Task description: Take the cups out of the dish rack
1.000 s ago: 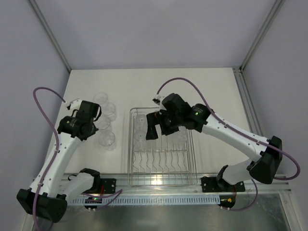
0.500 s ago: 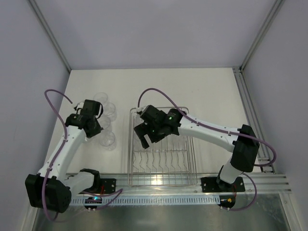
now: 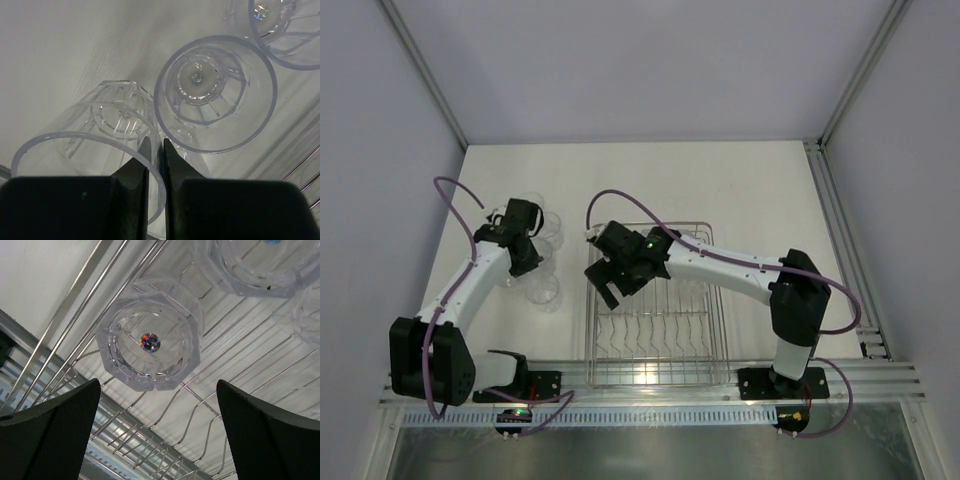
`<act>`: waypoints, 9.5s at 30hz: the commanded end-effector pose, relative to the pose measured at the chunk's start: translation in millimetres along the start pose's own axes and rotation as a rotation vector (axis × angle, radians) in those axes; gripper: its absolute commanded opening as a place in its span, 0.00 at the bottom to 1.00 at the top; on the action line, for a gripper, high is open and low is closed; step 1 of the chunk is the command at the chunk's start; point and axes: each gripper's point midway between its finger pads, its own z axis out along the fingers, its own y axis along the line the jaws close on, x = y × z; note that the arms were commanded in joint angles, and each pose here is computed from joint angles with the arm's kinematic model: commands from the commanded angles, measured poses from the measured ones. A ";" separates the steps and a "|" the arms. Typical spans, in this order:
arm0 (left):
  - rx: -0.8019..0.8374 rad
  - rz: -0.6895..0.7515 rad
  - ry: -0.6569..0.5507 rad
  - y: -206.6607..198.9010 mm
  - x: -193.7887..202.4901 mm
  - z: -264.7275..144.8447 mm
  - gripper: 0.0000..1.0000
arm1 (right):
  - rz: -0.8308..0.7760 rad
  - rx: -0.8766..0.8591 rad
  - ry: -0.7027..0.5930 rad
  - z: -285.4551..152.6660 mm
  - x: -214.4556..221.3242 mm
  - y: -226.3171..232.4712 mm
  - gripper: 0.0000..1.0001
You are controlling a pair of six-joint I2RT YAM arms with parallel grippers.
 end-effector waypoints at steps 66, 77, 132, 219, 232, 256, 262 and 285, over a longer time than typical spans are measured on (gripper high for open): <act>1.590 0.102 0.148 -138.1 54.8 -277.5 0.78 | 0.685 -1.057 -0.452 -187.6 -73.9 -13.2 0.04; 1.619 0.102 0.134 -184.6 50.9 -287.9 0.72 | 0.688 -1.027 -0.440 -181.9 -80.8 -14.7 0.04; 0.134 -0.041 -0.090 -24.3 -123.5 2.2 0.00 | 0.247 0.247 -0.056 -69.9 51.5 -151.7 1.00; 1.644 -0.072 0.210 -149.3 26.8 -280.9 0.82 | 0.531 -1.153 -0.501 -190.1 -72.1 -5.6 0.04; 1.702 -0.111 0.265 -178.7 27.6 -302.0 0.71 | 0.495 -1.112 -0.489 -181.9 -72.3 -7.6 0.04; 1.139 -0.154 0.004 -157.9 -19.7 -220.9 0.00 | 0.471 -0.918 -0.403 -155.0 -43.0 -20.8 1.00; 0.596 -0.116 -0.186 -81.9 -56.5 -174.7 0.01 | 0.470 -0.800 -0.367 -145.8 -23.7 -31.6 1.00; -0.280 -0.353 -0.066 108.8 -5.0 -68.0 0.00 | 0.426 -0.686 -0.313 -129.9 1.2 -42.3 1.00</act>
